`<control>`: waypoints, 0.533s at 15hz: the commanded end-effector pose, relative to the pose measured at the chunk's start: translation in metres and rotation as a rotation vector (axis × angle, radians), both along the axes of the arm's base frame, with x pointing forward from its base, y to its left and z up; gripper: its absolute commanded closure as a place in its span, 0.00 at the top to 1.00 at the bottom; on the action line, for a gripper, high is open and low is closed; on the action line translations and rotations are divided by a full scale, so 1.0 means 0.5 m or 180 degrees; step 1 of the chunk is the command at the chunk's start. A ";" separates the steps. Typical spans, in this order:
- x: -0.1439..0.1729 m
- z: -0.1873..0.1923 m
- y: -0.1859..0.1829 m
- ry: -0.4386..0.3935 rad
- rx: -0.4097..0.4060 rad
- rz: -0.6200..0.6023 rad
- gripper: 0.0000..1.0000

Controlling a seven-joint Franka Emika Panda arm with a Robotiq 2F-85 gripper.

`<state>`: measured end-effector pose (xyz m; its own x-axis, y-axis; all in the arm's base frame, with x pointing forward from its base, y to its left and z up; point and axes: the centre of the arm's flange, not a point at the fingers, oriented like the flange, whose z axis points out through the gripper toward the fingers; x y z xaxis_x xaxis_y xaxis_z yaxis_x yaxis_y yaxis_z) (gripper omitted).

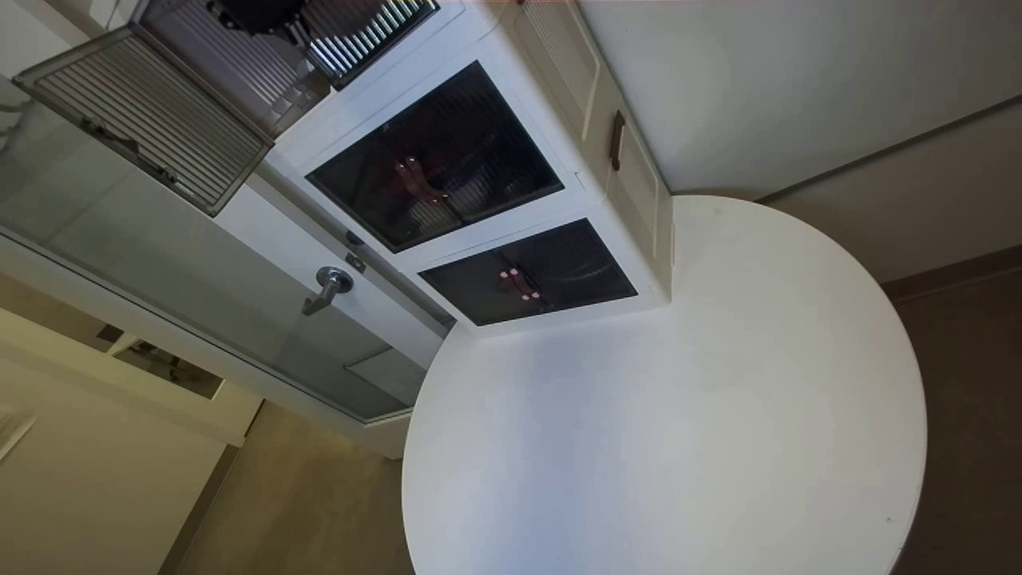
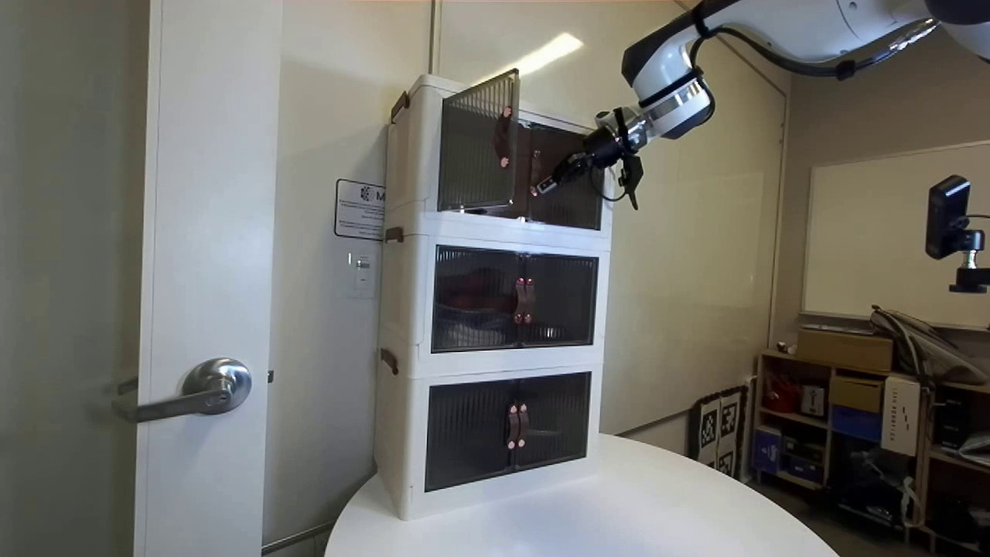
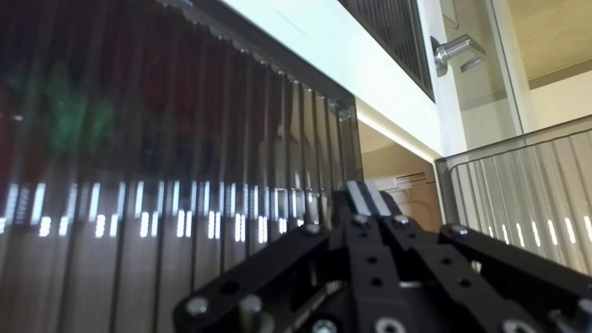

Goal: Open the left and right top cabinets, respectively

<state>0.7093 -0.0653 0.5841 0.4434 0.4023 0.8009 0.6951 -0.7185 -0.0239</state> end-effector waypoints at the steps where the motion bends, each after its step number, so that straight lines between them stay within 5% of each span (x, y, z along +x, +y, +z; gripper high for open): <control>1: -0.022 0.004 0.143 0.0129 0.0131 0.0354 0.00; 8: -0.071 0.009 0.182 0.0213 0.0110 0.0422 0.00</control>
<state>0.6841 -0.0277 0.5884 0.4538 0.4250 0.7833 0.7328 -0.6780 -0.0567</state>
